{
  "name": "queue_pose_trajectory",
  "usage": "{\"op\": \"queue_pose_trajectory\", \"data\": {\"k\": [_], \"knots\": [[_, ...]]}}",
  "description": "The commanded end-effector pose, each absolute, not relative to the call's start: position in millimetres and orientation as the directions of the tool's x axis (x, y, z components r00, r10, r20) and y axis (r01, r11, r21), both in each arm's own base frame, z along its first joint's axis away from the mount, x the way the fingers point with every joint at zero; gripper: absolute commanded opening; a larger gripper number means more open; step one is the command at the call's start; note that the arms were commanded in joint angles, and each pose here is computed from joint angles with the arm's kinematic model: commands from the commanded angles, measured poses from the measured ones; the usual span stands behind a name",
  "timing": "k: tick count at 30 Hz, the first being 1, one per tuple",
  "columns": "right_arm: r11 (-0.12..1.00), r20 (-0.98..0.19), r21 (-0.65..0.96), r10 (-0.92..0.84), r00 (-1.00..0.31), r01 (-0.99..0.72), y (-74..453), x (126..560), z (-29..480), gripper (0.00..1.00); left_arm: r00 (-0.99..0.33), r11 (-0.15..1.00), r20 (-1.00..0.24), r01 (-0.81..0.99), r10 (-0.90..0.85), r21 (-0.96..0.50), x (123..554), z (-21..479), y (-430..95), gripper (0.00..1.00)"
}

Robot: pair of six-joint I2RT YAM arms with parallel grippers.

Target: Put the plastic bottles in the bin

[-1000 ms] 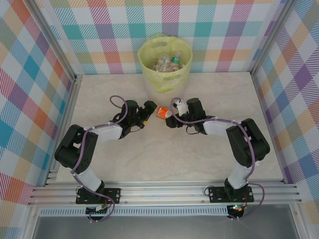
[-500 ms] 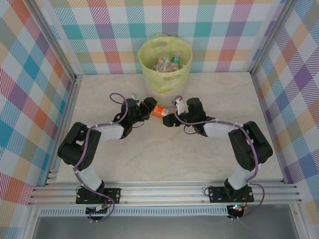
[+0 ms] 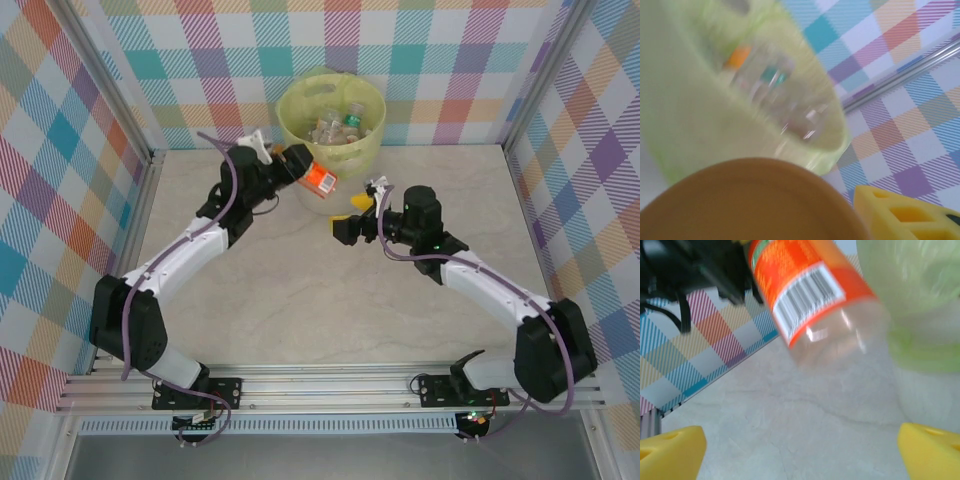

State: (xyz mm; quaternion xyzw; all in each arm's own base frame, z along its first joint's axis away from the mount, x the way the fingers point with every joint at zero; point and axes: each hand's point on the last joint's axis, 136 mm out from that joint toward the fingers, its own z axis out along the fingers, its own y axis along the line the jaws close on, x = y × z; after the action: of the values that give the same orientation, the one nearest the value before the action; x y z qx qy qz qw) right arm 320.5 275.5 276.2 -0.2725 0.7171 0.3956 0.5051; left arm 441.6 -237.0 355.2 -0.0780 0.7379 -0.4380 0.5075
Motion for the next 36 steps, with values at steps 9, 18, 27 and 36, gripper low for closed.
{"op": "queue_pose_trajectory", "data": {"k": [9,18,27,36], "knots": [[0.699,-0.971,0.181,0.016,-0.238,-0.692,228,306,295,1.00,-0.067,0.890,-0.945,0.321,-0.321,-0.325,484,484,-195,0.50],[0.755,-0.972,0.168,0.018,-0.236,-0.634,209,300,293,1.00,-0.045,0.971,-0.995,0.219,-0.088,-0.096,538,489,-197,0.51],[0.809,-0.974,0.143,0.015,-0.224,-0.570,187,291,283,1.00,-0.117,0.965,-0.993,0.254,-0.030,-0.059,570,471,-208,0.52],[0.820,-0.975,0.130,0.004,-0.222,-0.557,183,291,279,1.00,-0.111,0.966,-0.994,0.256,0.011,-0.018,596,443,-207,0.54]]}}
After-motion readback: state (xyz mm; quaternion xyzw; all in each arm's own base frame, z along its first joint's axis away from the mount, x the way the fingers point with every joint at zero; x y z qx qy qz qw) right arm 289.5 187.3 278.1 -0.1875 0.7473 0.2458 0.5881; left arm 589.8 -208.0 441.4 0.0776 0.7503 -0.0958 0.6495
